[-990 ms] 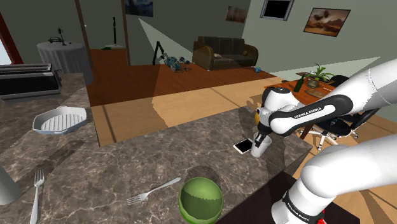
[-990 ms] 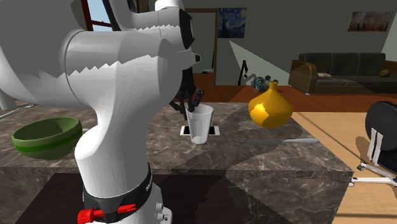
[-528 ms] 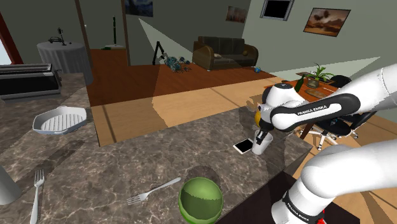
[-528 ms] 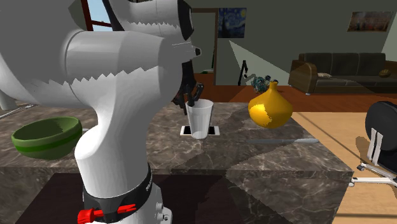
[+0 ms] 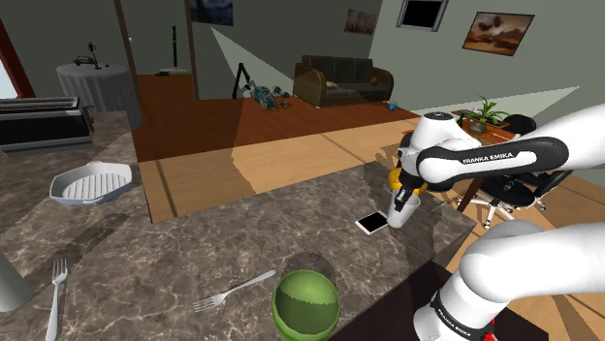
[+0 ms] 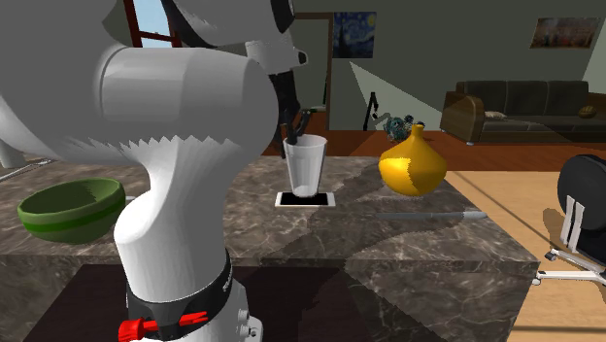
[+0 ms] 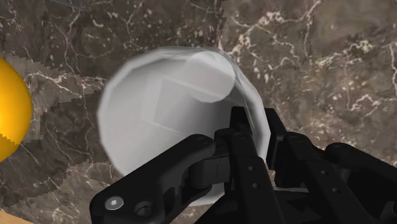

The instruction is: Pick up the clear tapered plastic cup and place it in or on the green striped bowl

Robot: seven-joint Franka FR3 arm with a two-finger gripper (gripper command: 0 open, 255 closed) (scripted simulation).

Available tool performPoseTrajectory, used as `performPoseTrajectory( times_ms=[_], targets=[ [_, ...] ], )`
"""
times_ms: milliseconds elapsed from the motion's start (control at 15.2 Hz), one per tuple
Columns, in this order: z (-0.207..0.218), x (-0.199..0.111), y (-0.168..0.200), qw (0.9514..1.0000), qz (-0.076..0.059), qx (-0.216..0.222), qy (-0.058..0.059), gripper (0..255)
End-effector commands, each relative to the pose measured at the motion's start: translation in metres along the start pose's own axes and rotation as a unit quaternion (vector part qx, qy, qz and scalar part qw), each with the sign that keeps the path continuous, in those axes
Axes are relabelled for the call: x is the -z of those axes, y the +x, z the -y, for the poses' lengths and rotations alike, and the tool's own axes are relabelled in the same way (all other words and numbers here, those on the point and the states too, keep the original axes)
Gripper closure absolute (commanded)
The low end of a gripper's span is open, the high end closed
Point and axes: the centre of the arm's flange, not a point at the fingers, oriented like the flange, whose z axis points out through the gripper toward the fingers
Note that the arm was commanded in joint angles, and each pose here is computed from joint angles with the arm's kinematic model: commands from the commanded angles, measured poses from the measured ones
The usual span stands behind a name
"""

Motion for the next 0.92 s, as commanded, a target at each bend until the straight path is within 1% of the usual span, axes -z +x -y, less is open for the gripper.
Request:
performPoseTrajectory(
  times_ms=[0, 858],
  targets=[
    [-0.001, 0.012, 0.0, 1.0, 0.0, 0.0, 0.0, 255],
    [-0.01, 0.08, 0.001, 1.0, 0.0, 0.0, 0.0, 255]
  ],
)
